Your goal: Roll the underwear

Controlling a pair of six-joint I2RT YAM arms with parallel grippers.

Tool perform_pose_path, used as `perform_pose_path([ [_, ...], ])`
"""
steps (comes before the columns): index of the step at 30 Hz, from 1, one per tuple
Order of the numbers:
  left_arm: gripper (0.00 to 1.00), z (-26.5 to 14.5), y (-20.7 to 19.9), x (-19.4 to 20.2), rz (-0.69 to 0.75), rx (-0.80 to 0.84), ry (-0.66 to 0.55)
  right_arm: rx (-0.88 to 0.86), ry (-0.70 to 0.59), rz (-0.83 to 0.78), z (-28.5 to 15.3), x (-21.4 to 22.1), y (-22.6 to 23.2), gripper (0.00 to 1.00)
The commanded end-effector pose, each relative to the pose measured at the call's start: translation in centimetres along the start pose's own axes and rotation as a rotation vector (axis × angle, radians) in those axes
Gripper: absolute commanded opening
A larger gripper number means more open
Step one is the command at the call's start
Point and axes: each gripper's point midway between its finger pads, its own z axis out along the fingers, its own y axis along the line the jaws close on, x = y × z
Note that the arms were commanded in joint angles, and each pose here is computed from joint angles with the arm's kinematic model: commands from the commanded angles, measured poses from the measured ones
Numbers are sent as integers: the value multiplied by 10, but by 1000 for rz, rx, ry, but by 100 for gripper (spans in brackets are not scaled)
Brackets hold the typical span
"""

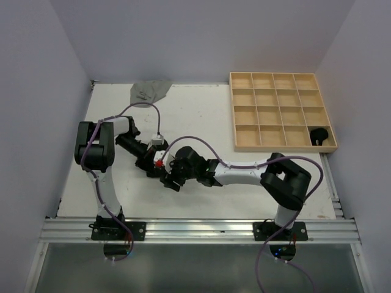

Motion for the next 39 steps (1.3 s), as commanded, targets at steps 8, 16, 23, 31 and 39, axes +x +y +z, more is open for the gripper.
perform_pose_path([
  [8,5,5,30,48,36,-46,176,103,-291,-233,30,-42,-17,75],
  [16,6,5,32,50,32,-42,191,110,-253,-355,40,-35,-21,67],
  [23,6,3,32,52,31,-45,194,193,-203,-428,1,-29,-31,57],
  [31,7,3,34,54,31,-46,197,130,-232,-426,6,-40,-23,70],
  [39,11,-1,33,52,51,-54,209,60,-241,-398,50,-33,-18,70],
])
